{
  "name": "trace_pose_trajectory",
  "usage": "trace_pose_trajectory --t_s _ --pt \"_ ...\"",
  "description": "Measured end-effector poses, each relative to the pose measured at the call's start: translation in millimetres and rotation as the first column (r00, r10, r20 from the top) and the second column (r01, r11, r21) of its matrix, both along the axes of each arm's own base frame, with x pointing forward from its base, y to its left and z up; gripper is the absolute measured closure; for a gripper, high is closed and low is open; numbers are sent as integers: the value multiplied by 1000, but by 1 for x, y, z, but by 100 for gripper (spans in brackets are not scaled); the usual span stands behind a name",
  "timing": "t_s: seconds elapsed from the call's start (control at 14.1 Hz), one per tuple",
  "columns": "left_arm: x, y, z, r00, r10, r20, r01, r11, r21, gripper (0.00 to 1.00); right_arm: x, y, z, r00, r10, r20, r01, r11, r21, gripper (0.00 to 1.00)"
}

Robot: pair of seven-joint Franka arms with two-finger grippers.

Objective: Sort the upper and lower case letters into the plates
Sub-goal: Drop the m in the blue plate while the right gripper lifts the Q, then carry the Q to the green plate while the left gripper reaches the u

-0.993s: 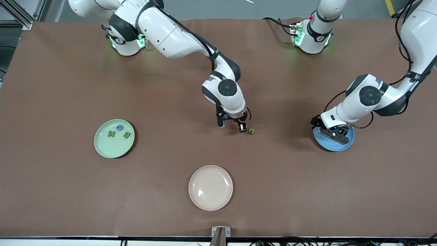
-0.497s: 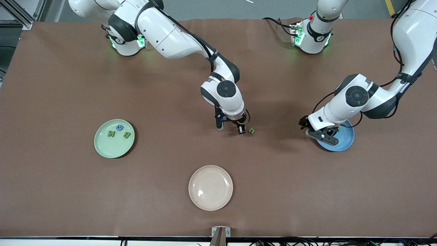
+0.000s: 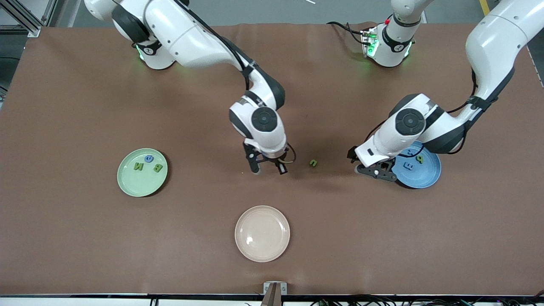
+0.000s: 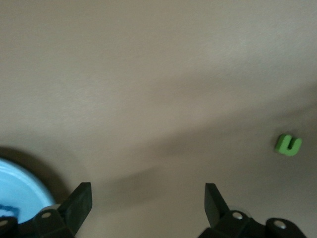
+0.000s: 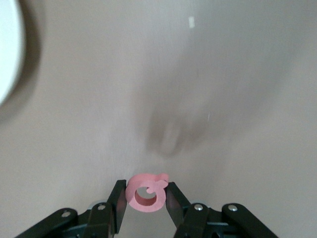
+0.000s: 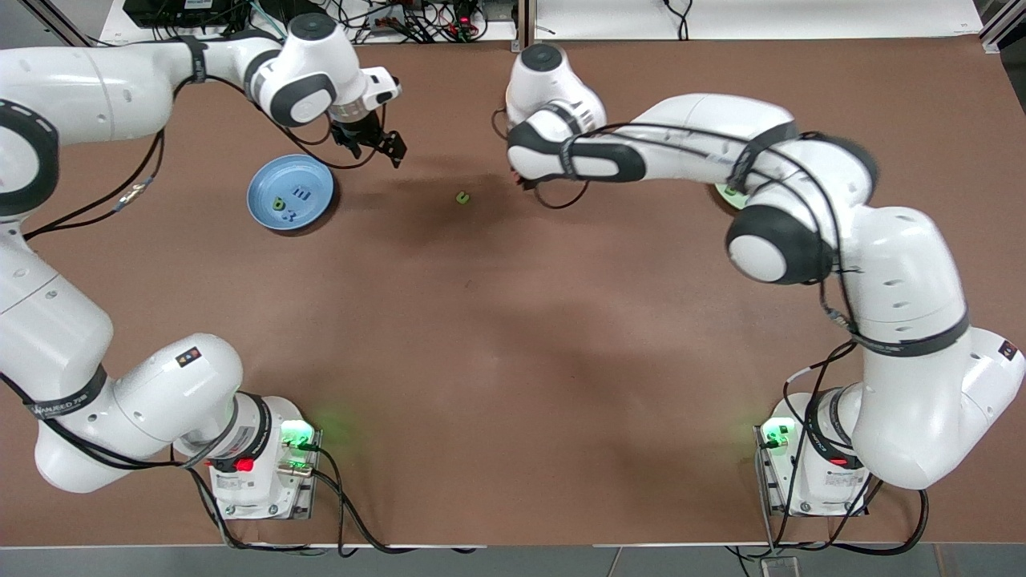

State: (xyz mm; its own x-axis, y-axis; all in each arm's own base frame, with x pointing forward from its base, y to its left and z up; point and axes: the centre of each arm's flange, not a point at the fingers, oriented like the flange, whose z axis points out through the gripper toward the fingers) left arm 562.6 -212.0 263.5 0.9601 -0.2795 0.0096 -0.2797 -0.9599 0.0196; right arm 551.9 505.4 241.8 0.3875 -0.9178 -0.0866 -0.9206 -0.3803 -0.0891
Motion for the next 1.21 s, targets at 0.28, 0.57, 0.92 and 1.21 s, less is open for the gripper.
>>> trace_pose_trajectory --t_s 0.28,0.57,0.92,1.21 --pt "4 -60 -1 997 75 -7 -75 997 -9 0 -12 -111 2 986 151 72 -151 989 -12 61" --pt "1 -103 -10 983 181 -17 -181 983 3 0 -28 -201 -2 968 250 32 -247 967 -66 61" --pt "7 -116 -28 948 315 -53 -317 947 -45 0 -7 -310 -2 957 289 -25 -290 953 -85 61" --pt "-6 -136 -59 893 444 -65 -447 894 -33 2 4 -400 -9 934 354 -54 -352 935 51 61"
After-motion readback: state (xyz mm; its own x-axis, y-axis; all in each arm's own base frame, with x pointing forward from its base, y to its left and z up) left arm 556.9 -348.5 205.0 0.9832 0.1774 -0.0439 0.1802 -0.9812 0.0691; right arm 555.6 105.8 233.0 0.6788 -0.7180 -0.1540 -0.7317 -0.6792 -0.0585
